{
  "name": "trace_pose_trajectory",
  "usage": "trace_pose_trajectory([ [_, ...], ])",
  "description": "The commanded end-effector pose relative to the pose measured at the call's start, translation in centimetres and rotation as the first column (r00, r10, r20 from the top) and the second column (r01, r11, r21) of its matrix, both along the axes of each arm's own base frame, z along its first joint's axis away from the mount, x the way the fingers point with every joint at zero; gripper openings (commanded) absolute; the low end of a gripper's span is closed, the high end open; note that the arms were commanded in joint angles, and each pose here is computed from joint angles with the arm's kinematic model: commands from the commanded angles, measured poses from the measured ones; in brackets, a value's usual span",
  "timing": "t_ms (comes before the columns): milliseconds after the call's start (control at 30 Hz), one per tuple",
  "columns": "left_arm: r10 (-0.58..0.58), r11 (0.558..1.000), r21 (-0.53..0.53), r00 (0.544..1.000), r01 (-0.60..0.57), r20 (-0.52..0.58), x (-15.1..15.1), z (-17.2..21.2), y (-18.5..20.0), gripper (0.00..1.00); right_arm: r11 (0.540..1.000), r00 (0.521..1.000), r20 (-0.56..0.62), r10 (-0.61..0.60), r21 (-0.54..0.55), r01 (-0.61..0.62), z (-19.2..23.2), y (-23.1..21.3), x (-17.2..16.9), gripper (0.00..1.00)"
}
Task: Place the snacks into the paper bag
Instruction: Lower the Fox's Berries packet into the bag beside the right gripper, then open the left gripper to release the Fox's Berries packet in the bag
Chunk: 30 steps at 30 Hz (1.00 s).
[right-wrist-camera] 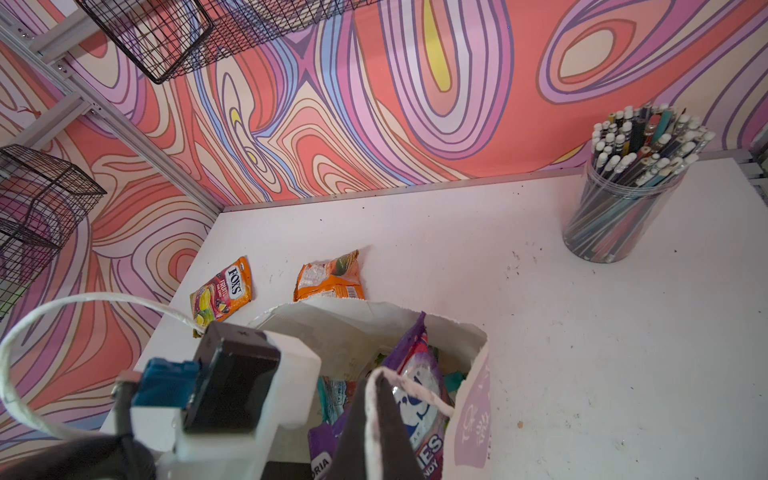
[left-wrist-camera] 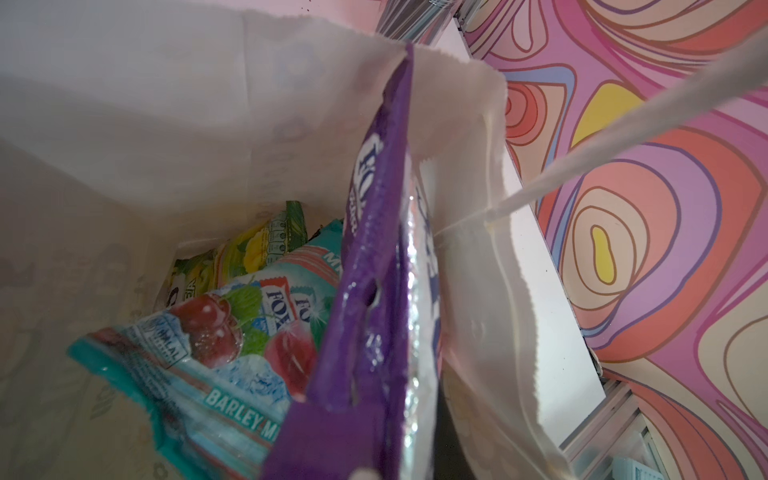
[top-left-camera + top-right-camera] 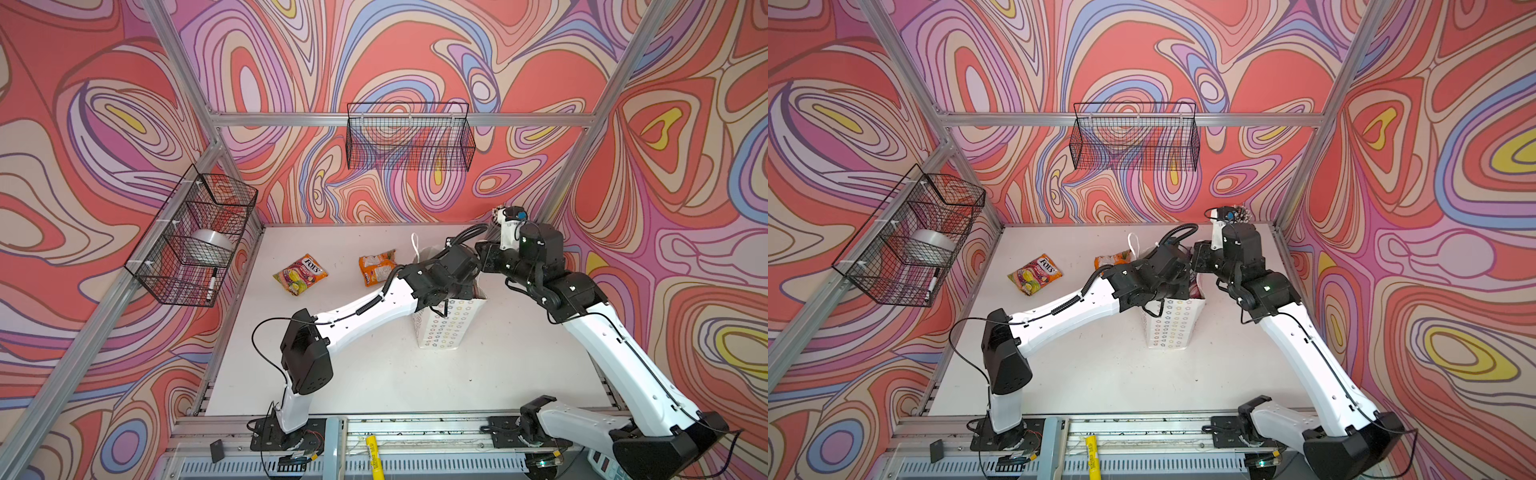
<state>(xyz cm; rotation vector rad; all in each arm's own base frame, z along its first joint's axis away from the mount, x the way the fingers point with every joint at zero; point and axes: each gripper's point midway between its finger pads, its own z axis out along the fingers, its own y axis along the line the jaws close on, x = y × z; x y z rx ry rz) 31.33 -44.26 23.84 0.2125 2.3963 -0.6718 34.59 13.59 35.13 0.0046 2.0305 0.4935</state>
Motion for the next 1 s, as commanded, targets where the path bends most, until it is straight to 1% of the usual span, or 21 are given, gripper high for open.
trace_pose_trajectory([
  [0,-0.001,1.000,0.030,0.998,0.003,-0.059,-1.2,-1.4,1.0,0.11,0.999,0.997,0.076,0.003,0.033,-0.005,2.2,0.0,0.1,0.00],
  [67,-0.007,1.000,0.010,0.999,0.008,-0.039,-1.4,-0.1,1.3,0.19,0.999,0.997,0.076,0.003,0.033,-0.006,2.2,0.0,0.0,0.00],
  [167,-0.007,1.000,-0.020,1.000,0.007,-0.006,-1.8,2.2,2.2,0.35,0.999,0.997,0.079,-0.001,0.034,-0.001,2.3,-0.1,0.0,0.00],
  [267,0.002,0.999,-0.041,0.999,0.000,0.046,-2.1,4.7,3.4,0.42,0.999,0.997,0.080,-0.001,0.036,-0.002,2.3,-0.1,-0.1,0.00],
  [400,-0.014,0.997,-0.068,0.994,0.022,0.104,-2.5,7.6,3.9,0.43,0.999,0.996,0.084,0.000,0.038,-0.003,2.5,-0.1,-0.2,0.00],
  [533,-0.030,0.998,-0.056,0.990,0.038,0.140,-2.6,9.0,3.6,0.43,0.999,0.996,0.085,0.001,0.038,-0.004,2.5,-0.1,-0.2,0.00],
  [667,-0.043,0.998,-0.027,0.984,0.049,0.172,-1.8,9.4,2.6,0.37,0.999,0.997,0.083,0.000,0.038,-0.003,2.4,-0.1,-0.1,0.00],
  [833,-0.033,0.997,0.072,0.984,0.021,0.177,-0.1,8.0,1.8,0.35,0.999,0.996,0.089,-0.004,0.033,0.001,2.6,-0.2,-0.2,0.00],
  [900,-0.017,0.994,0.112,0.988,0.000,0.151,0.5,6.6,2.0,0.34,0.999,0.996,0.088,-0.004,0.033,0.001,2.6,-0.2,-0.2,0.00],
  [967,-0.006,0.991,0.130,0.993,-0.009,0.115,0.9,5.4,2.2,0.33,0.999,0.996,0.088,-0.008,0.032,0.005,2.5,-0.3,-0.2,0.00],
])
